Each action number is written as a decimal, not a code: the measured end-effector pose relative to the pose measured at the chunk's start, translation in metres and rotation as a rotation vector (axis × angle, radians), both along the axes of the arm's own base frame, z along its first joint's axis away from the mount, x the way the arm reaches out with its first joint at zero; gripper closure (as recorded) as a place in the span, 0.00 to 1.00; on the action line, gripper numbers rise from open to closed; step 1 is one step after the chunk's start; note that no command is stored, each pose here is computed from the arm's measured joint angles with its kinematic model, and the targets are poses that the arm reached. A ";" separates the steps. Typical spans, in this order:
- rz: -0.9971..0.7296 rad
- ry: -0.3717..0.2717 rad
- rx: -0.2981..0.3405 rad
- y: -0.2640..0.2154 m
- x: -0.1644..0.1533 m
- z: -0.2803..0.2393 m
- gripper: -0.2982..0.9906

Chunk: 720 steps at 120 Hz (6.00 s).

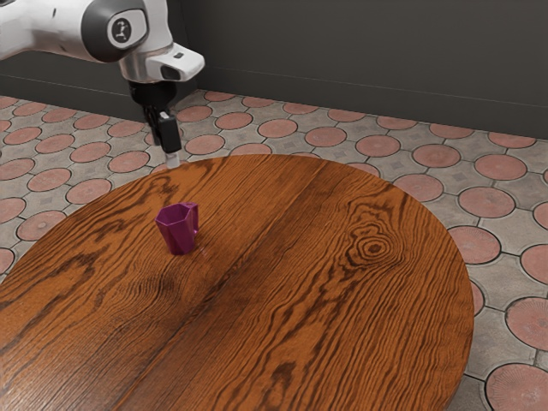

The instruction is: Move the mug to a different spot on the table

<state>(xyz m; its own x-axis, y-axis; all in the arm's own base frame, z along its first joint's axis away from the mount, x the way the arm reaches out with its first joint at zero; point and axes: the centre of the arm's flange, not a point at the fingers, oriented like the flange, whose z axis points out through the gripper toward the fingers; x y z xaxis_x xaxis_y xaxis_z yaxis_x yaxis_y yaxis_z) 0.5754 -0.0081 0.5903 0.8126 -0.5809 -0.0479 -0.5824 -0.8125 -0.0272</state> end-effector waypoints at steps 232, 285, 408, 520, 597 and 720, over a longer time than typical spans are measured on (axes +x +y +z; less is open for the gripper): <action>0.402 0.002 0.025 0.149 0.182 -0.285 0.23; 0.491 0.006 -0.015 0.158 0.181 -0.315 0.25; 0.695 0.278 -0.035 0.153 0.146 -0.297 0.71; 1.066 0.419 -0.233 0.080 0.168 -0.280 0.72; 1.332 0.508 -0.310 0.095 0.174 -0.338 0.72; 1.471 0.492 -0.368 0.103 0.170 -0.274 0.25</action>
<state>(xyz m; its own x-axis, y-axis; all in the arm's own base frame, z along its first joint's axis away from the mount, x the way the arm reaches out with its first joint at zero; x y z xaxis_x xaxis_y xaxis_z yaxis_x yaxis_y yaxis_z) 0.7452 0.0947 0.3163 0.5994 0.6221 -0.5037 0.7879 -0.5695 0.2343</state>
